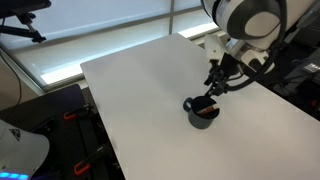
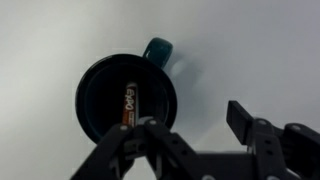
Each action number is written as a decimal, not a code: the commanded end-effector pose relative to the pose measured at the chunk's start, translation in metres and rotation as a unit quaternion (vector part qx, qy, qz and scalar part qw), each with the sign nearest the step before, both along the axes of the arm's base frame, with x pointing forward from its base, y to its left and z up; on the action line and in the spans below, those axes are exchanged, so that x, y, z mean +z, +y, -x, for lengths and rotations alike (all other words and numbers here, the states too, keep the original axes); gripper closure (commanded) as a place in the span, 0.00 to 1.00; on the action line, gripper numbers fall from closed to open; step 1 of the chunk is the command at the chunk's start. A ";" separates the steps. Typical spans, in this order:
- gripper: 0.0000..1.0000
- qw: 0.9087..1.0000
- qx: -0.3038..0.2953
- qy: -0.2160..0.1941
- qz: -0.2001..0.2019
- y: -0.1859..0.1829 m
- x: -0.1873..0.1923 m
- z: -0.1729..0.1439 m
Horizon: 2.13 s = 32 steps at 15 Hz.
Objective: Take the red marker out of the green mug.
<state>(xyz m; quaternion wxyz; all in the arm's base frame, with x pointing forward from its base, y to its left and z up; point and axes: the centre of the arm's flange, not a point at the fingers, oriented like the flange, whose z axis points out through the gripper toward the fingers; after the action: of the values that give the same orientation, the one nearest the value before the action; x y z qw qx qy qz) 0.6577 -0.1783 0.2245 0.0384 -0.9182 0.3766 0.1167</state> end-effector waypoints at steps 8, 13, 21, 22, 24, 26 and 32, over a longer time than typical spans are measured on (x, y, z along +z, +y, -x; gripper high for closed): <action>0.00 0.985 0.123 -0.071 0.098 0.065 0.145 0.013; 0.00 0.971 0.132 -0.147 0.138 0.046 0.140 0.038; 0.00 0.971 0.127 -0.150 0.134 0.050 0.137 0.019; 0.00 0.971 0.129 -0.151 0.136 0.050 0.130 0.021; 0.13 0.969 0.131 -0.153 0.141 0.048 0.116 0.022; 0.18 0.967 0.132 -0.157 0.151 0.046 0.102 0.024; 0.19 0.967 0.116 -0.150 0.169 0.020 0.060 0.033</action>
<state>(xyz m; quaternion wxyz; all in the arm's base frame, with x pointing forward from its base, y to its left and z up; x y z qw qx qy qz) 0.6357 -0.1486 0.2987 -0.0601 -0.9607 0.2596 -0.0783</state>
